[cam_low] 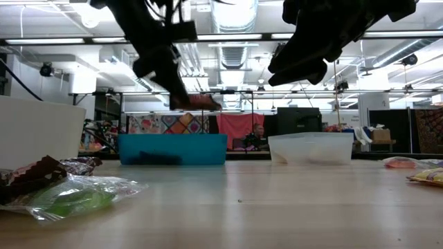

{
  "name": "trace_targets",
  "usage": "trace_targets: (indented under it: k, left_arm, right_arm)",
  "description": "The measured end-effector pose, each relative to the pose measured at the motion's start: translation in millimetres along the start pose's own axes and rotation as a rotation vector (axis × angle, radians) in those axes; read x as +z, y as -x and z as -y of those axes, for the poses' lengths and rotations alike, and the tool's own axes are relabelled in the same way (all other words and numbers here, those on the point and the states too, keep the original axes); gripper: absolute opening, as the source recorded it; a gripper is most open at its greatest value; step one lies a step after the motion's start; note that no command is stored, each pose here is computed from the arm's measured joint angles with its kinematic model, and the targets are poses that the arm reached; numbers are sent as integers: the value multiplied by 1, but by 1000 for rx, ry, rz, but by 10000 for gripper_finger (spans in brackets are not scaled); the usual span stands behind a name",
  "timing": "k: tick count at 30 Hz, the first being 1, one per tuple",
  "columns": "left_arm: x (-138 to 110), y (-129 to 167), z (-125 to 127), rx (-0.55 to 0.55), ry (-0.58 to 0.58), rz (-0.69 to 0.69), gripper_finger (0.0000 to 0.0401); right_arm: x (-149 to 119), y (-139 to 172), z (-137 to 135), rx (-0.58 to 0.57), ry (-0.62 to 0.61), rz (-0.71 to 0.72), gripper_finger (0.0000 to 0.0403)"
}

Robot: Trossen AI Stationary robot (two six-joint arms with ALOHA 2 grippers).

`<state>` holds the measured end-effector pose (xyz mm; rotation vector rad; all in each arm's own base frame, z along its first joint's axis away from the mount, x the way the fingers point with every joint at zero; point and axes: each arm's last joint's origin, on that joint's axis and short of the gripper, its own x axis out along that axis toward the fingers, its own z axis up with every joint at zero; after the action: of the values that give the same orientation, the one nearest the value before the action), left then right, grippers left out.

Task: Sort candy
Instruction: Put the brown chocolate into the blue bin

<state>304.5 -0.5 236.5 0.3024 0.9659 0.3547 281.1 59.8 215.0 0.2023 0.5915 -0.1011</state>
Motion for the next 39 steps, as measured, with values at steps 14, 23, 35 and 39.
trace_targets:
  k: [14, 23, 35, 39]
  left_arm:
    - [-17, 1, -84, 96, -132, -85, 20]
    - [-38, -26, -125, 21, -89, -160, 20]
    - [-47, -48, -133, 22, -27, -222, 55]
    - [-47, -48, -133, 24, -17, -222, 91]
  right_arm:
    - [-2, 1, -3, 8, -41, -8, 201]
    - [-4, 2, -8, 24, -58, -11, 201]
    - [-5, 3, -12, 35, -81, -16, 201]
    - [-5, 3, -12, 35, -85, -16, 201]
